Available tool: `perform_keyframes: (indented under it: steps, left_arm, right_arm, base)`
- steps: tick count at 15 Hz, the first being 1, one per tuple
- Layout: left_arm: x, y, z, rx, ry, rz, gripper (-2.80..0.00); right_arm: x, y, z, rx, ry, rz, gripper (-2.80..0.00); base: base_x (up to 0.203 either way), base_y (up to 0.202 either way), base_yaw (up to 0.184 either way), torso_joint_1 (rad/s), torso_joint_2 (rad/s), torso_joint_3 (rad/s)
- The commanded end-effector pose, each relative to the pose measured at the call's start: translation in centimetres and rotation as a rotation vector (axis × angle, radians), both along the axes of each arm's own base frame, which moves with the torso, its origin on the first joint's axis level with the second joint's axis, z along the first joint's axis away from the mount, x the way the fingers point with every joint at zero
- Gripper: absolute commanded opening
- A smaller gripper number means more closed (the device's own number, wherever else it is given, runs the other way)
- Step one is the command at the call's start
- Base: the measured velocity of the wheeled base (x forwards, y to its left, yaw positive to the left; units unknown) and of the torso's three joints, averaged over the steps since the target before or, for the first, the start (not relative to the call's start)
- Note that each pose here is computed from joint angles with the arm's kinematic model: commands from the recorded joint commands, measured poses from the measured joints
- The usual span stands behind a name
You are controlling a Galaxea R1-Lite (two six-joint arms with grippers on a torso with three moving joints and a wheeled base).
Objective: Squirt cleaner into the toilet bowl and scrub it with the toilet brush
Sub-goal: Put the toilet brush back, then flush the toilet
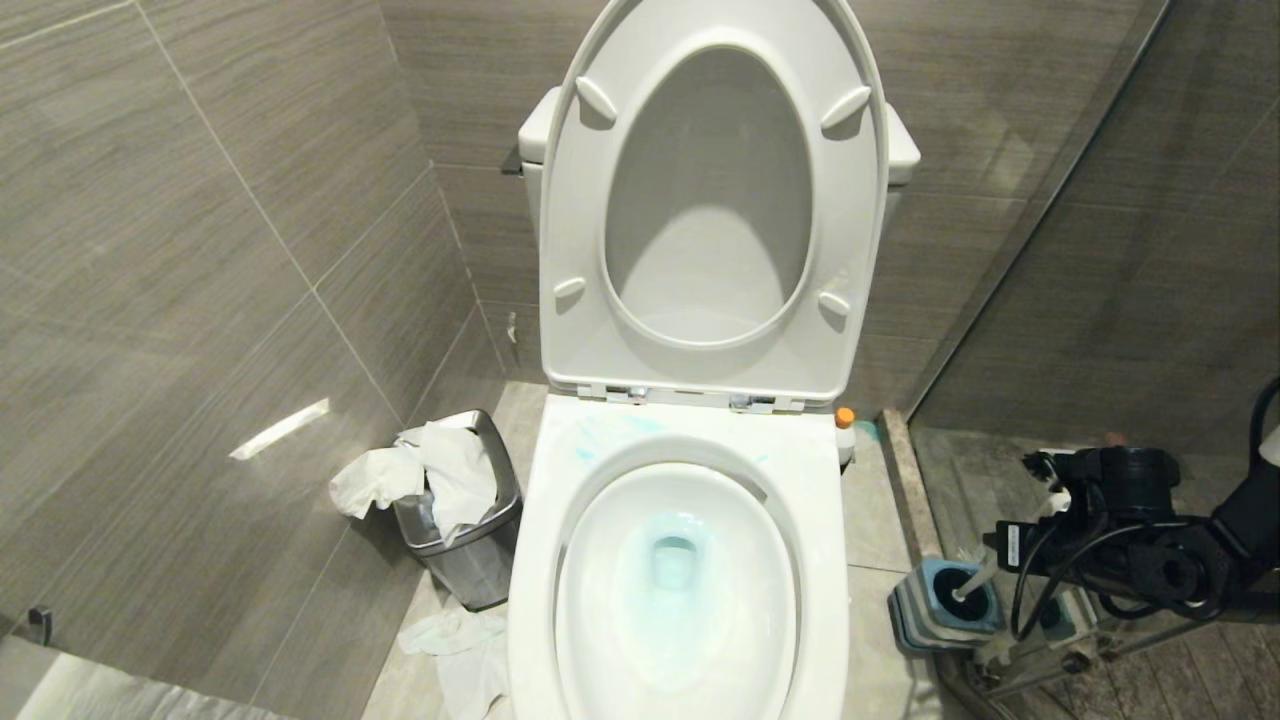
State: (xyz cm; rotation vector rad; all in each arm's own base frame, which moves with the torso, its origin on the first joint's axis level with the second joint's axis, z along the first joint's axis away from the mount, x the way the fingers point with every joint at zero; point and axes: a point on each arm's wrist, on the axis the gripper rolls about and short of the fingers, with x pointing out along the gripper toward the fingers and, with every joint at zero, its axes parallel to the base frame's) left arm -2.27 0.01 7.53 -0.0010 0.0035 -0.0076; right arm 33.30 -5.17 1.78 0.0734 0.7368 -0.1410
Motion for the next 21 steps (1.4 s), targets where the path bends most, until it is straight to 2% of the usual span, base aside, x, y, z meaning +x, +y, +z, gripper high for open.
perform_keyframes:
  steps: [1, 4, 9, 12, 16, 17, 19, 21]
  left_arm:
    - [0.0, 0.0, 0.0, 0.000, 0.002, 0.000, -2.80]
    - [0.0, 0.0, 0.0, 0.000, 0.003, 0.000, -2.80]
    - [0.0, 0.0, 0.0, 0.000, 0.002, 0.000, -2.80]
    - [0.0, 0.0, 0.0, 0.000, 0.001, 0.000, -2.80]
    - [0.0, 0.0, 0.0, 0.000, 0.002, 0.001, -2.80]
    - [0.0, 0.0, 0.0, 0.000, 0.002, 0.000, -2.80]
    - [0.0, 0.0, 0.0, 0.001, 0.003, 0.000, -2.80]
    - [0.0, 0.0, 0.0, 0.000, 0.001, 0.000, -2.80]
  right_arm:
    - [-0.1, 0.0, 0.1, 0.000, -0.004, 0.000, 0.00]
    - [-0.8, 0.1, 0.4, 0.000, 0.003, 0.005, 0.00]
    - [-3.8, 0.9, 2.4, 0.065, -0.021, 0.107, 0.00]
    - [-6.5, 1.5, 5.0, 0.110, -0.093, 0.180, 0.00]
    - [-8.9, 2.0, 8.2, 0.087, -0.257, 0.223, 0.00]
    - [-9.1, 2.0, 9.0, 0.065, -0.312, 0.232, -2.80]
    - [-9.1, 2.0, 10.1, -0.013, -0.399, 0.263, -2.80]
    - [-9.2, 2.0, 11.5, -0.055, -0.498, 0.271, -2.80]
  base:
    - [0.000, 0.000, 0.000, 0.000, 0.00, 0.000]
    - [0.000, 0.000, 0.000, 0.000, 0.00, 0.000]
    - [0.000, 0.000, 0.000, 0.000, 0.00, 0.000]
    - [0.000, 0.000, 0.000, 0.000, 0.00, 0.000]
    - [0.000, 0.000, 0.000, 0.000, 0.00, 0.000]
    - [0.000, 0.000, 0.000, 0.000, 0.00, 0.000]
    - [0.000, 0.000, 0.000, 0.000, 0.00, 0.000]
    - [0.000, 0.000, 0.000, 0.000, 0.00, 0.000]
